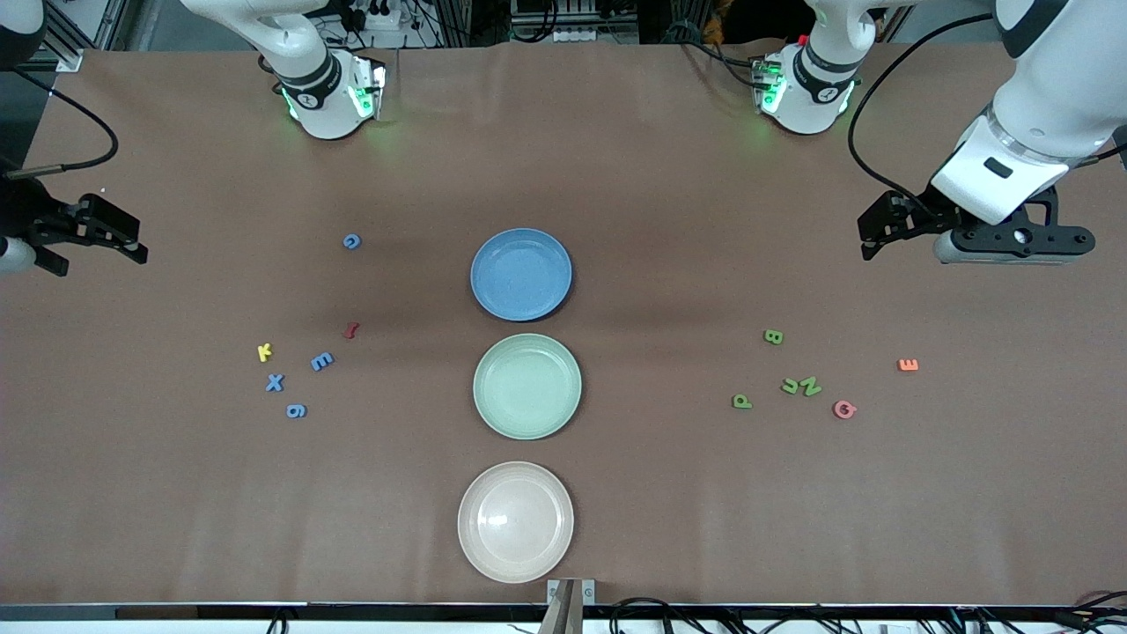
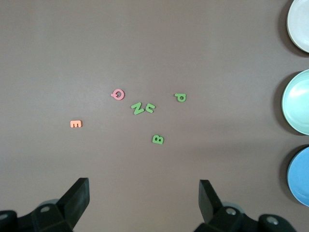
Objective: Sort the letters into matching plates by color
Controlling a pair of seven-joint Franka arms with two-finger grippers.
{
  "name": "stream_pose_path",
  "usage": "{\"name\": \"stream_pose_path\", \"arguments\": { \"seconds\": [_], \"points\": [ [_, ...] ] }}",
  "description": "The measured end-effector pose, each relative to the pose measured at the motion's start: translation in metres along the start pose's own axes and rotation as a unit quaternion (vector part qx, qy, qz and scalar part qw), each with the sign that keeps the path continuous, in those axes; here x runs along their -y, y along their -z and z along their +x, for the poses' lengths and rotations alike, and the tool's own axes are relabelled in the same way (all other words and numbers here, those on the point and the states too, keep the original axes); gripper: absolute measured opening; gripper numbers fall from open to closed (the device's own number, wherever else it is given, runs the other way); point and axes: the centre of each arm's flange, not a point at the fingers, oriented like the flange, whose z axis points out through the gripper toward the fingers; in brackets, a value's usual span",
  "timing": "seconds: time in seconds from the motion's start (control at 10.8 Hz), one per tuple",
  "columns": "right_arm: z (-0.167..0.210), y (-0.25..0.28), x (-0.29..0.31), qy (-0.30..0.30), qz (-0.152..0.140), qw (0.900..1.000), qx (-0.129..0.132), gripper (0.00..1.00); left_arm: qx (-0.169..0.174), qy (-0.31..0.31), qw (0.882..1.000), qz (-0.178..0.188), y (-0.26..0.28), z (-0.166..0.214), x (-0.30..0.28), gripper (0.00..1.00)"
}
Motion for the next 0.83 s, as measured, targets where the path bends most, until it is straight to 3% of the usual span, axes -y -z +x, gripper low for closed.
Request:
{"name": "stream_pose_path", "arguments": {
  "seconds": [0.55,0.83],
  "points": [
    [0.000,0.000,0.000,0.000,0.000,1.000,0.000,1.00,0.003,0.000,1.000,0.000,-0.003,0.001,0.000,1.00],
    [0.000,-0.001,0.000,0.000,0.000,1.000,0.000,1.00,0.046,0.016,0.999,0.002,-0.044,0.004,0.007,1.00]
  ]
}}
